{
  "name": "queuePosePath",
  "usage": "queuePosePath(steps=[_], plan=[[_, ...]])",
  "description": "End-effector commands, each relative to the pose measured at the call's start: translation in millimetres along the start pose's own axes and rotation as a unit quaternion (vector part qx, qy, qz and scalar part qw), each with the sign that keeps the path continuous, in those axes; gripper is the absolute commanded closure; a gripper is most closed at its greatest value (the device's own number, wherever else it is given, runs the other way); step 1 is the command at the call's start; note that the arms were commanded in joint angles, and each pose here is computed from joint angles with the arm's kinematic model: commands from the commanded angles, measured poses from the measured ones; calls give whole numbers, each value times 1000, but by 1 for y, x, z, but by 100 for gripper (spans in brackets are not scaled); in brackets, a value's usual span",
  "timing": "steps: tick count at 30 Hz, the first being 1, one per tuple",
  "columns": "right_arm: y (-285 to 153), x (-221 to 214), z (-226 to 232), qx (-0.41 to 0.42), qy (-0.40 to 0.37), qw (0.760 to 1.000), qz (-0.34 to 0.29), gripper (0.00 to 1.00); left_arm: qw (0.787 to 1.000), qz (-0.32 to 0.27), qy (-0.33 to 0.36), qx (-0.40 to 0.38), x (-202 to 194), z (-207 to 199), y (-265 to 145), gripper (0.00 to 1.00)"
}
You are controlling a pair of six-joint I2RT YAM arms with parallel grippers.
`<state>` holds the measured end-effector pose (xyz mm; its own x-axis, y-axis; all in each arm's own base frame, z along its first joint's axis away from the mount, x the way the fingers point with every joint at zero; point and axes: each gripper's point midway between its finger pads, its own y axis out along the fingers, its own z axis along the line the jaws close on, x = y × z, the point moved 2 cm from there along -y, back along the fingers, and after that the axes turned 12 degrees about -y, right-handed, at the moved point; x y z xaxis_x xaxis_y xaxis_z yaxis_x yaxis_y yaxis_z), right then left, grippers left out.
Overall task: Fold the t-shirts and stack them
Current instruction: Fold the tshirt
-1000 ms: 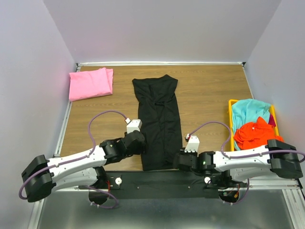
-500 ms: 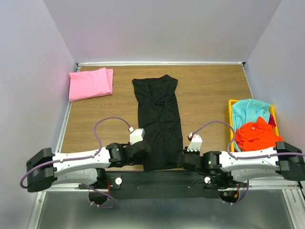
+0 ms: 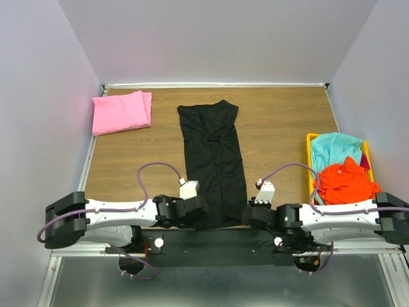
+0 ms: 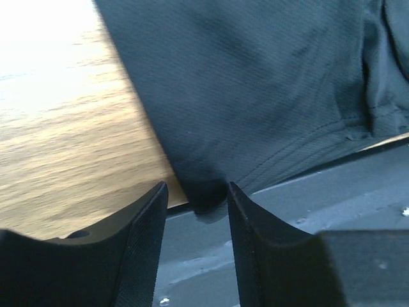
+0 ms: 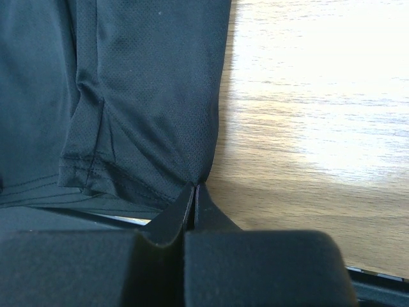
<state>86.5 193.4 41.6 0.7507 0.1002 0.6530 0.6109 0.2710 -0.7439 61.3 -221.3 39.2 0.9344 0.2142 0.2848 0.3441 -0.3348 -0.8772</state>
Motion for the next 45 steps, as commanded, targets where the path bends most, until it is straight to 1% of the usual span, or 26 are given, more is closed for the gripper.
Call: queuePosePath(steps=[1, 7, 8, 9, 10, 11, 12, 13, 14, 15, 18, 21, 22, 26, 28, 30, 31, 34, 39, 40, 45], plan=[[3, 1, -9, -15, 5, 1000, -16, 98, 1000, 23, -6, 3, -12, 1, 5, 51], [2, 4, -7, -12, 7, 1000, -20, 98, 999, 34, -3, 6, -18, 3, 8, 54], [3, 4, -8, -14, 7, 1000, -21, 98, 999, 35, -4, 8, -18, 5, 8, 56], [2, 4, -8, -12, 7, 1000, -21, 98, 999, 37, -5, 8, -18, 5, 8, 64], [2, 4, -7, -11, 8, 1000, -21, 98, 999, 41, -5, 9, -21, 7, 8, 67], [2, 5, -8, -11, 9, 1000, -23, 98, 999, 47, -6, 13, -23, 9, 7, 74], [2, 5, -8, -11, 9, 1000, -23, 98, 999, 47, -6, 13, -23, 9, 7, 76], [2, 5, -8, -12, 8, 1000, -23, 98, 999, 48, -6, 16, -24, 11, 7, 84], [2, 5, -8, -11, 8, 1000, -25, 98, 999, 47, -7, 17, -23, 10, 8, 95], [1, 6, -8, -10, 8, 1000, -25, 98, 999, 46, -6, 17, -23, 10, 7, 100], [0, 9, -6, -6, 5, 1000, -29, 98, 999, 41, -7, 12, -22, 4, 8, 100], [-3, 15, -3, -1, 0, 999, -39, 99, 1000, 20, -13, -9, -13, -10, 7, 100], [-4, 18, -2, -1, -7, 999, -43, 99, 1000, 0, -17, -16, -6, -15, 7, 100], [-9, 33, 6, 4, -13, 998, -62, 99, 998, -45, -40, -30, 9, -24, 7, 100], [-11, 44, 10, -1, -22, 997, -77, 99, 994, -76, -56, -52, 22, -37, 2, 100], [-13, 51, 13, -4, -31, 996, -84, 99, 991, -99, -67, -58, 31, -41, -1, 100], [-13, 57, 15, -8, -31, 995, -91, 99, 988, -119, -79, -66, 39, -45, -5, 100], [-10, 67, 12, -26, -49, 994, -95, 99, 981, -149, -95, -79, 50, -47, -7, 100], [0, 93, 2, -77, -60, 990, -104, 99, 968, -190, -127, -105, 71, -52, -6, 100], [1, 97, 1, -81, -60, 989, -107, 99, 964, -199, -134, -116, 76, -57, -7, 100], [9, 123, 1, -103, -68, 984, -127, 99, 955, -221, -151, -127, 92, -55, -1, 100]])
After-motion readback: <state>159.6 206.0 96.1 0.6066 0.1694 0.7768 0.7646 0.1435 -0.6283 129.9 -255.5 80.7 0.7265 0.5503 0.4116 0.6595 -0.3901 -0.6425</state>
